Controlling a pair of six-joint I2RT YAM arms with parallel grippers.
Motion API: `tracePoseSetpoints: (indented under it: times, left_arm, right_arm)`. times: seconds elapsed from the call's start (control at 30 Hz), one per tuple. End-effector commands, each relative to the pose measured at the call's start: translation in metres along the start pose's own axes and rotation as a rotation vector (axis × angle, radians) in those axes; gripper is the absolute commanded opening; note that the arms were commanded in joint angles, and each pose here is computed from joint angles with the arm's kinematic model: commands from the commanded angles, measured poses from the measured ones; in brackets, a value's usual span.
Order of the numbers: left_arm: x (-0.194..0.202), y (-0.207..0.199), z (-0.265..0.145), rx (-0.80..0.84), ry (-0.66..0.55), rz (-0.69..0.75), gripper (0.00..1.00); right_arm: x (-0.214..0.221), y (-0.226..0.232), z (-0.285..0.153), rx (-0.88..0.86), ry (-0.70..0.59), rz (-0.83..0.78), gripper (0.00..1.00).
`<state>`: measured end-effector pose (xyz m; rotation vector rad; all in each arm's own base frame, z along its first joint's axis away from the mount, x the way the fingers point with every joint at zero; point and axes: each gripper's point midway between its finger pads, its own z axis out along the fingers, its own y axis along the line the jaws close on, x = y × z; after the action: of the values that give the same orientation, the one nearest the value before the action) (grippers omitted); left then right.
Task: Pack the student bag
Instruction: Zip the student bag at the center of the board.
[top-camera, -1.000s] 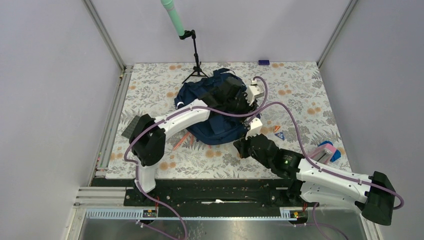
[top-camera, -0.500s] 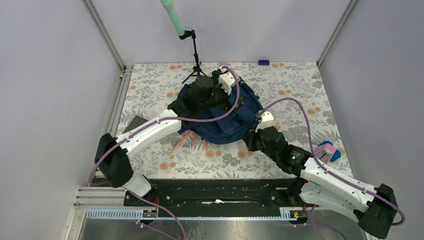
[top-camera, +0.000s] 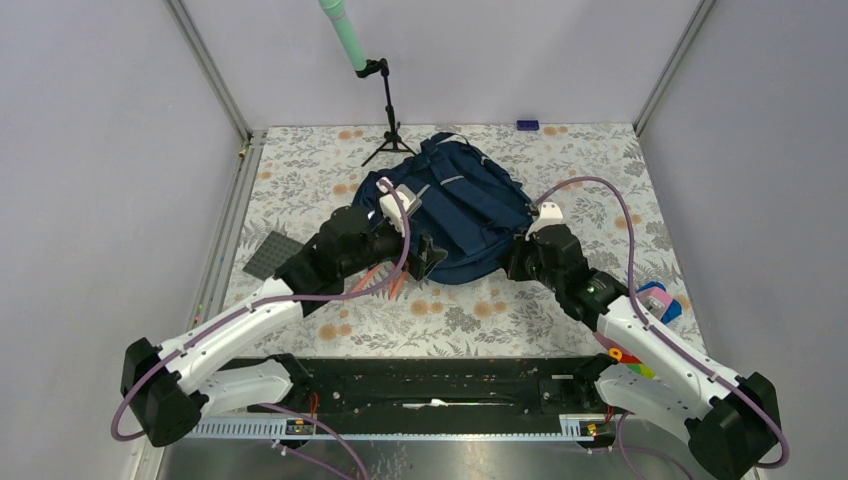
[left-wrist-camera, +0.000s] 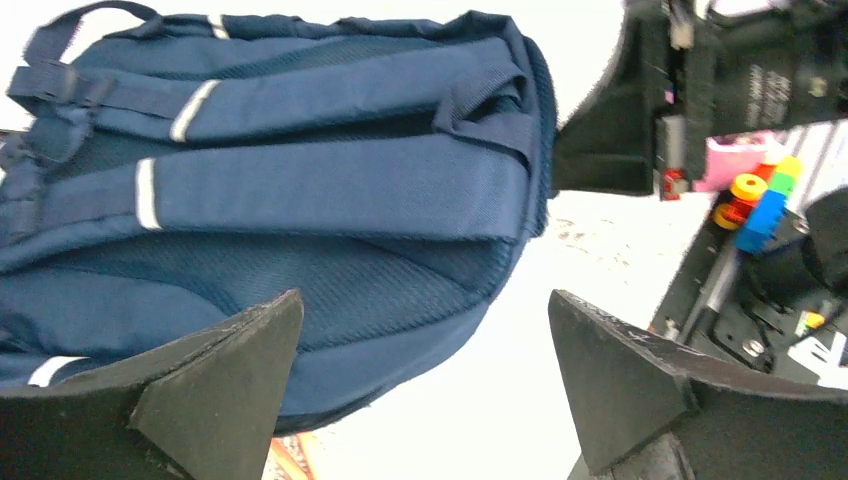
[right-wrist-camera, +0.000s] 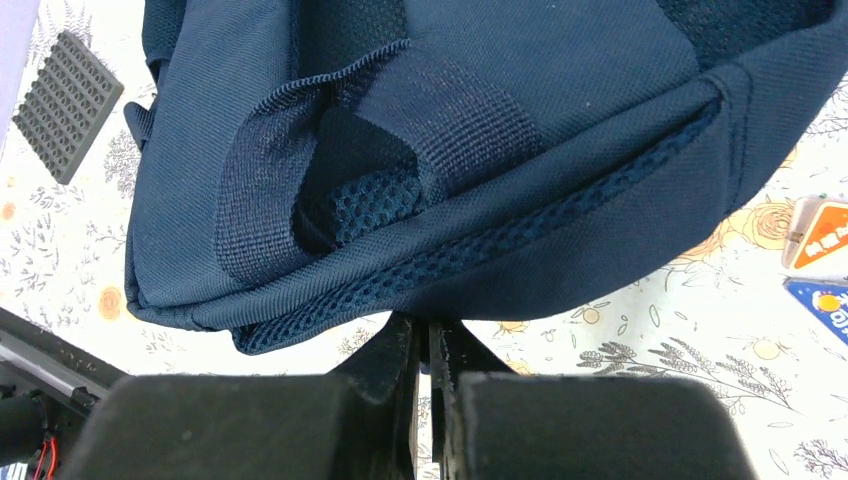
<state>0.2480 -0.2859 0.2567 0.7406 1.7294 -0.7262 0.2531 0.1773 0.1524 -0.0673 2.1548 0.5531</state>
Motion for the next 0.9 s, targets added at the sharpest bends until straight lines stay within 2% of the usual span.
tracePoseSetpoints:
  times: [0.0, 0.1, 0.37, 0.5, 0.6, 0.67, 0.87]
  left_arm:
    - [0.001, -0.025, -0.003, 0.129, -0.015, -0.054, 0.99]
    - [0.009, -0.026, 0.006, 0.143, 0.031, -0.067, 0.99]
    - [0.011, -0.050, 0.026, 0.292, 0.033, -0.085, 0.99]
    - [0.026, -0.058, 0.041, 0.291, 0.077, -0.036, 0.97]
    - [0.040, -0.059, 0.053, 0.239, 0.147, 0.018, 0.85]
    - [0.045, -0.057, 0.058, 0.208, 0.169, 0.035, 0.70]
    - [0.036, -0.050, 0.068, 0.162, 0.114, 0.054, 0.33]
  right_arm:
    - [-0.046, 0.023, -0.004, -0.088, -0.105, -0.003, 0.00]
    - [-0.044, 0.021, -0.004, -0.089, -0.098, 0.000, 0.00]
    - [-0.036, 0.016, -0.008, -0.083, -0.086, 0.010, 0.00]
    - [-0.037, 0.016, -0.009, -0.085, -0.086, 0.007, 0.00]
    - [-0.039, 0.016, -0.009, -0.086, -0.089, 0.004, 0.00]
    - [-0.038, 0.015, -0.010, -0.083, -0.086, -0.002, 0.00]
    - [-0.033, 0.010, -0.015, -0.070, -0.064, -0.060, 0.00]
